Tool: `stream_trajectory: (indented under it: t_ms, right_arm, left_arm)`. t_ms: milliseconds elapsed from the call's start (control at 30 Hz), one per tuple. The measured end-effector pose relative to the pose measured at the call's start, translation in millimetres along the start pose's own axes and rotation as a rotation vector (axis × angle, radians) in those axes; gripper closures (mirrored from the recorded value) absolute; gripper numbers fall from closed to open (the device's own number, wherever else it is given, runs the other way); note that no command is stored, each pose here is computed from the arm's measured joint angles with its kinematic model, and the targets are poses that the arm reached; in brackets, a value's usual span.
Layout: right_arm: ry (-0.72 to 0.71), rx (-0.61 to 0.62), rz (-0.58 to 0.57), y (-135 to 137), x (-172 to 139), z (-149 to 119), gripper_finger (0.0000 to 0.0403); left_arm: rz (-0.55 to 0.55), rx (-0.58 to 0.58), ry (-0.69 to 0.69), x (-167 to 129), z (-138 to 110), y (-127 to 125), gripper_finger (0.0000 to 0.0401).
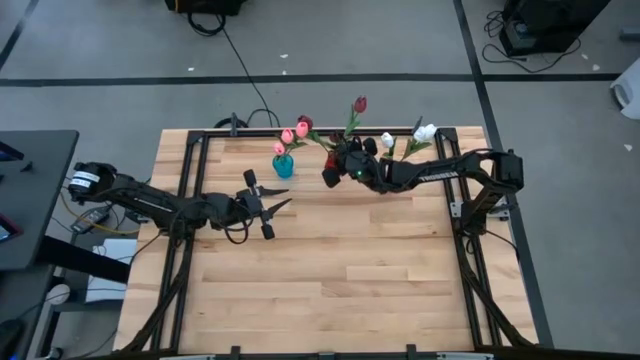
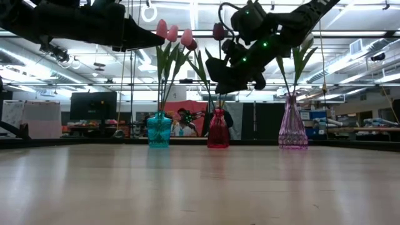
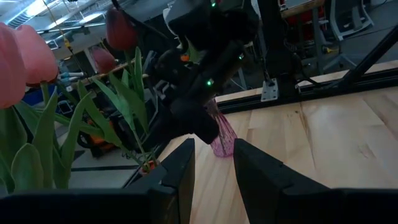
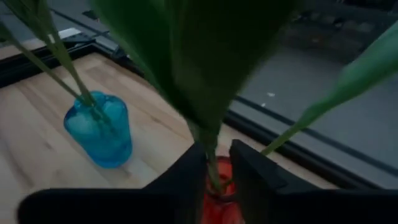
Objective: Sort flowers into vase by color
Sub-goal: Put the violet tulip into the red vase, then return to Home Position
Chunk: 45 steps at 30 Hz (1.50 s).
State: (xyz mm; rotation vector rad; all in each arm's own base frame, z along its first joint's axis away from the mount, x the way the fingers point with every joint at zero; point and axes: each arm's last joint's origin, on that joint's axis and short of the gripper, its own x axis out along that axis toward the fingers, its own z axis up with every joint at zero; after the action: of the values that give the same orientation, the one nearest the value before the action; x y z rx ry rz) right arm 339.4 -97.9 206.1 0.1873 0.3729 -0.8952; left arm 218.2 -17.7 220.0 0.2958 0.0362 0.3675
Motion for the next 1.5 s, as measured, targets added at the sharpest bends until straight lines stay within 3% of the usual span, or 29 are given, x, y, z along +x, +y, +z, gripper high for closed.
stream_trajectory:
  t_ms: [200,333,433,533,700,967,1067,1200,1267,1500]
  right_arm:
    - [0.063,0.020,0.112,-1.1,-5.8,5.7,0.0246]
    - [0.153,0.012,0.092,-7.1,-23.5,12.2,0.0224]
    - [0.174,0.024,0.098,-12.0,-45.1,20.8,0.0219]
    - [0.139,0.035,0.138,-14.2,-66.9,29.7,0.0217]
    - [0.060,0.029,0.184,-12.4,-103.8,28.0,0.0217]
    - [-0.079,0.022,0.290,-4.8,-148.4,1.4,0.0217]
    - [-0.109,-0.002,0.426,-2.4,-154.0,-7.0,0.0217]
    - [-0.153,-0.084,0.777,5.7,-162.0,-13.7,0.0217]
    - [-0.167,-0.121,0.898,7.4,-164.5,-16.5,0.0217]
    - [-0.206,-0.153,1.014,-0.3,-164.1,-8.5,0.0218]
  left_arm:
    - [0.000,0.004,0.000,0.0,0.0,0.0,0.0286]
    - [0.001,0.044,0.004,-1.4,-2.3,0.2,0.0286]
    - [0.079,0.066,0.030,-7.3,-8.0,4.3,0.0286]
    - [0.131,0.045,-0.013,-16.5,-9.3,10.4,0.0286]
    - [0.126,0.011,-0.076,-32.9,-11.7,18.4,0.0288]
    - [0.139,-0.016,-0.111,-53.7,-16.5,29.2,0.0330]
    - [0.142,-0.018,-0.104,-54.7,-16.7,29.9,0.0350]
    - [0.184,-0.010,-0.077,-54.7,-18.2,30.7,0.0371]
    - [0.188,-0.012,-0.078,-54.7,-18.0,31.0,0.0377]
    - [0.189,-0.017,-0.085,-54.8,-17.3,31.2,0.0382]
